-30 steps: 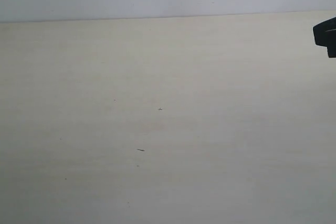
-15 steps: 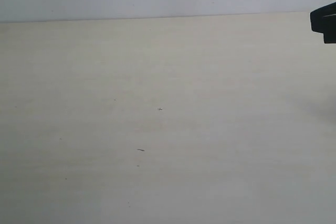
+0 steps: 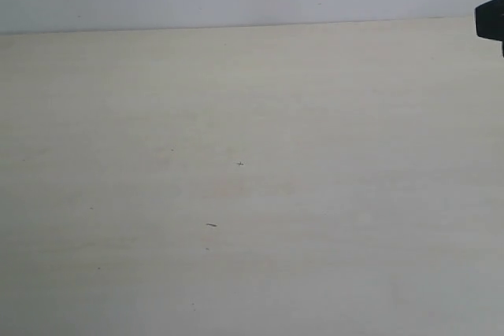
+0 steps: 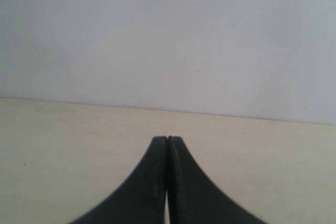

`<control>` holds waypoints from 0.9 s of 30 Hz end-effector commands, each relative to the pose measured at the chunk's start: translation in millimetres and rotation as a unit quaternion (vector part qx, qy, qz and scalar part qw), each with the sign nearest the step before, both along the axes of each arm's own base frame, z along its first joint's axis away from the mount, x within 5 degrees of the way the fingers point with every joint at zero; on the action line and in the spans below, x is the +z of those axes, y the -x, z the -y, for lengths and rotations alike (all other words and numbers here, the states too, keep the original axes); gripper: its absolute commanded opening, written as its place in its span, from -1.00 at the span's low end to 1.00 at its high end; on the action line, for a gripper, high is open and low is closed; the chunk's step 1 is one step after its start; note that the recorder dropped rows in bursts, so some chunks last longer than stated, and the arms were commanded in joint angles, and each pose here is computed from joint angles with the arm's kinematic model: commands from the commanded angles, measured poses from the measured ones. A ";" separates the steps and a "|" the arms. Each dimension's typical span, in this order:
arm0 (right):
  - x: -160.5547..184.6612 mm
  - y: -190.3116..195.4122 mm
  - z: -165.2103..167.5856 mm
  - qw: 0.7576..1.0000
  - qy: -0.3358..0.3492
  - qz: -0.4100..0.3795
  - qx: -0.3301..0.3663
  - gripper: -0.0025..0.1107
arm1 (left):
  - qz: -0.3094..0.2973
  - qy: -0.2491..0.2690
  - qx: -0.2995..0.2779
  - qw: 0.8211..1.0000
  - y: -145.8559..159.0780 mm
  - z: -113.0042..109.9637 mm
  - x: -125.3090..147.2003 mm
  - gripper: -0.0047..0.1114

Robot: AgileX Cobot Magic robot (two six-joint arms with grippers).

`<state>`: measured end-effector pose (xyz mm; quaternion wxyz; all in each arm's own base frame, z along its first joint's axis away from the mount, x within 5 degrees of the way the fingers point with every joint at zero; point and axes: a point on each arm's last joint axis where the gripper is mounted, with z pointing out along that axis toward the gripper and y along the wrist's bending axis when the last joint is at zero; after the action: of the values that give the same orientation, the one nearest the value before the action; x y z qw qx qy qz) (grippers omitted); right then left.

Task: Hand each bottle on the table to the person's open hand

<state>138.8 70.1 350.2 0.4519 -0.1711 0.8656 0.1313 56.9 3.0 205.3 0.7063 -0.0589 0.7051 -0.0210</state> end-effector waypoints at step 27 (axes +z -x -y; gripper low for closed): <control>-113.5 86.8 68.3 0.921 -0.029 0.340 -0.190 -0.94 | 0.003 0.000 -0.003 1.000 0.5 0.4 0.4 -0.92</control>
<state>55.7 5.9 242.9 0.7275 -0.0538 0.6836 0.0236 56.9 3.0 205.3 0.7063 -0.0589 0.7051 -0.0210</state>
